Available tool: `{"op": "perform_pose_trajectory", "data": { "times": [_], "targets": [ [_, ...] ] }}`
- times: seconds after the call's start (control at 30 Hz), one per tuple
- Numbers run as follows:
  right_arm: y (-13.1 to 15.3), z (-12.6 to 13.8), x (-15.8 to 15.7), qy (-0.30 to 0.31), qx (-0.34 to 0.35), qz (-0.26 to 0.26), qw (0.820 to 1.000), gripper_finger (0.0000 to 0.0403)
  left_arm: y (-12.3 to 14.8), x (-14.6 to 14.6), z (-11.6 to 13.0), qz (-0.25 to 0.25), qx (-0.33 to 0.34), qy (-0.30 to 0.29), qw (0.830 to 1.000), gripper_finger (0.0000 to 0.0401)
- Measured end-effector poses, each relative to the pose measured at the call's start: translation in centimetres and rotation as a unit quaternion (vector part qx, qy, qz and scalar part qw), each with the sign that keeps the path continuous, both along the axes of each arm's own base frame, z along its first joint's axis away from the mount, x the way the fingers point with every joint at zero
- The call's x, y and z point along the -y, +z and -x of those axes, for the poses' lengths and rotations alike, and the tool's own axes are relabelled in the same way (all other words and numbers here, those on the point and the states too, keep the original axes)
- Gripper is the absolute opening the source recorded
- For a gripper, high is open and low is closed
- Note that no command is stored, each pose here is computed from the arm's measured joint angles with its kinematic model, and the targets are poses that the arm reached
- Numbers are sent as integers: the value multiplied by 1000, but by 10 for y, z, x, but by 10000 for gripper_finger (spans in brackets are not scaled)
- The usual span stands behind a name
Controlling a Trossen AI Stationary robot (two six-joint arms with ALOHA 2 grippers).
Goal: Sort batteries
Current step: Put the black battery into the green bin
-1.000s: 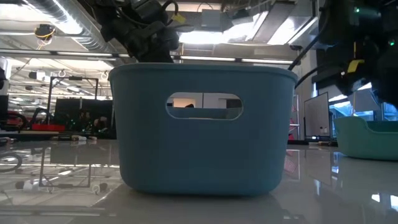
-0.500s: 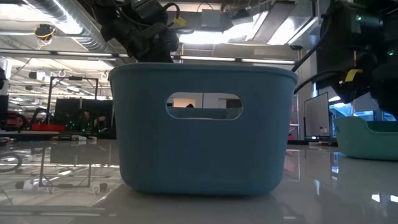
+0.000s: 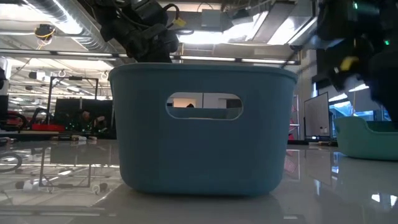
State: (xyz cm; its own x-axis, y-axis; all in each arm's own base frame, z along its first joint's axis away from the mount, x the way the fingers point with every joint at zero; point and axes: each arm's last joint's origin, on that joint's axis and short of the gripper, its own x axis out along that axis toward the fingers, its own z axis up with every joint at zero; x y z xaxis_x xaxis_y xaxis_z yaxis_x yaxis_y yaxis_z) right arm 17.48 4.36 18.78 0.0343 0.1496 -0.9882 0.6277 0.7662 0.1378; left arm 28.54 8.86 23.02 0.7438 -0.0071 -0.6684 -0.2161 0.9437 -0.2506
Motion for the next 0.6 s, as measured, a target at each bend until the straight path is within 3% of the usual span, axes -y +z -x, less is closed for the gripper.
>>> {"op": "perform_pose_trajectory", "data": {
  "times": [0.17,0.3,0.47,0.6],
  "targets": [
    [50,-12,3,42,73,85,993,211,2,-6,0,-2,15,12,1000,166],
    [96,-16,6,71,159,151,973,211,4,-12,0,0,25,29,999,166],
    [140,-7,17,41,266,289,919,211,2,-28,7,-5,7,115,993,166],
    [155,3,31,23,347,319,882,211,1,-45,17,21,-2,176,984,166]
  ]
}}
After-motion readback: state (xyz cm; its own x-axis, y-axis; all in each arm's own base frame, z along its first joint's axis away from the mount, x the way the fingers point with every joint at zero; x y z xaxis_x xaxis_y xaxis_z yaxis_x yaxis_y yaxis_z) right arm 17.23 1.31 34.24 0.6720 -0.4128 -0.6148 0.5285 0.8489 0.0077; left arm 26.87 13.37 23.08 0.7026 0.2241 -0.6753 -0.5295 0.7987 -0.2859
